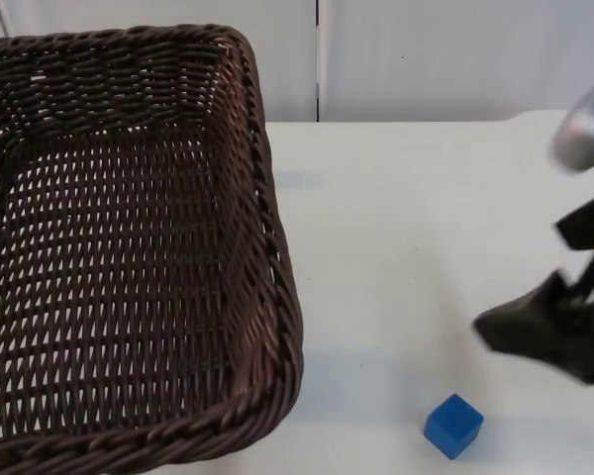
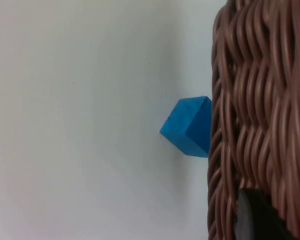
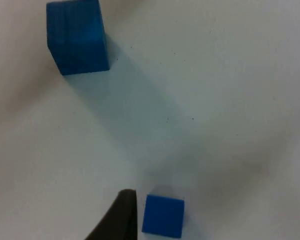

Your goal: Pick up the basket with the left hand and place the largest block into the basket with the right hand.

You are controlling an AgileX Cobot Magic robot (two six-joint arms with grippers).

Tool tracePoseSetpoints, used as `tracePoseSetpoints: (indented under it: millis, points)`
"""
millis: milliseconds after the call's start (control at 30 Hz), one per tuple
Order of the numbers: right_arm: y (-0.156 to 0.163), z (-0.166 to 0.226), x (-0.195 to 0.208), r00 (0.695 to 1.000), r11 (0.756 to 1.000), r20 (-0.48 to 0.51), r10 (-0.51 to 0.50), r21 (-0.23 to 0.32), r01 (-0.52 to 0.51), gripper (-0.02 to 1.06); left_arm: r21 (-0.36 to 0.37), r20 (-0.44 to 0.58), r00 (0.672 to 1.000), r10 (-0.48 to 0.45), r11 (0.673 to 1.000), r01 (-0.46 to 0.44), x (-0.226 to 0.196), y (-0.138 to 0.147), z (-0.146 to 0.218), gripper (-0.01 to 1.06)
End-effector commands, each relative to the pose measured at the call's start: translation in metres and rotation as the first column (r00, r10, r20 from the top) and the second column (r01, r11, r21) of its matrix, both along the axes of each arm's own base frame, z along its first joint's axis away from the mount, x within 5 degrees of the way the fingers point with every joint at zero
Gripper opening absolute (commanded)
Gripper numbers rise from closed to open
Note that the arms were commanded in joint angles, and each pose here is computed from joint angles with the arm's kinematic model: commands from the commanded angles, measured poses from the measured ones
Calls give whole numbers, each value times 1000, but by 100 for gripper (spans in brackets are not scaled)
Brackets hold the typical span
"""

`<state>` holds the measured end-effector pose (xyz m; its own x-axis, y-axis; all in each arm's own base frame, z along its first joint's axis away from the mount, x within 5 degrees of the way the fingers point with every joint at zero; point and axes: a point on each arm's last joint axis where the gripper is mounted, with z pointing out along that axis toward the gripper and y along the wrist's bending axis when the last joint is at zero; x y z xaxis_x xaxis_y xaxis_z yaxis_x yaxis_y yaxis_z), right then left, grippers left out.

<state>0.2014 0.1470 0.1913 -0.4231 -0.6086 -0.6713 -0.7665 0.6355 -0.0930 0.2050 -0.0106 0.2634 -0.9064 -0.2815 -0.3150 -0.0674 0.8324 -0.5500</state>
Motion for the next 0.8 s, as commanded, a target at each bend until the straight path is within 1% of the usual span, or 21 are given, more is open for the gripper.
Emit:
tracePoseSetpoints:
  millis: [0, 67, 100, 233, 267, 367, 400, 533, 567, 700, 767]
  points:
    - [14, -7, 4, 1000, 1000, 27, 14, -23, -13, 105, -17, 14, 1000, 17, 1000, -16, 0, 0, 3, 6]
    - [29, -15, 8, 999, 998, 2, 55, -40, -54, 105, -15, 14, 1000, 17, 1000, -16, 0, 0, 3, 6]
    - [29, -15, 8, 999, 998, 2, 55, -40, -54, 105, -15, 14, 1000, 17, 1000, -16, 0, 0, 3, 6]
    - [53, -37, 24, 995, 992, -44, 91, -82, -94, 105, -15, 15, 1000, 18, 1000, -17, 0, 0, 3, 6]
    - [53, -37, 24, 995, 992, -44, 91, -82, -94, 105, -15, 15, 1000, 18, 1000, -17, 0, 0, 3, 6]
    - [65, -59, 36, 988, 976, -46, 150, -152, -155, 105, -13, 15, 1000, 17, 1000, -17, 0, 0, 3, 6]
    - [65, -59, 36, 988, 976, -46, 150, -152, -155, 105, -13, 15, 1000, 17, 1000, -17, 0, 0, 3, 6]
    - [74, -81, 48, 974, 948, -48, 222, -222, -227, 105, -7, 19, 1000, 20, 1000, -20, 0, 1, 3, 6]
    - [74, -81, 48, 974, 948, -48, 222, -222, -227, 105, -7, 19, 1000, 20, 1000, -20, 0, 1, 3, 6]
    - [82, -98, 57, 962, 927, -61, 266, -257, -272, 105, -4, 20, 1000, 21, 1000, -21, 0, 1, 3, 6]
    - [84, -100, 59, 960, 925, -63, 271, -260, -278, 105, -3, 20, 1000, 21, 1000, -21, 0, 1, 3, 6]
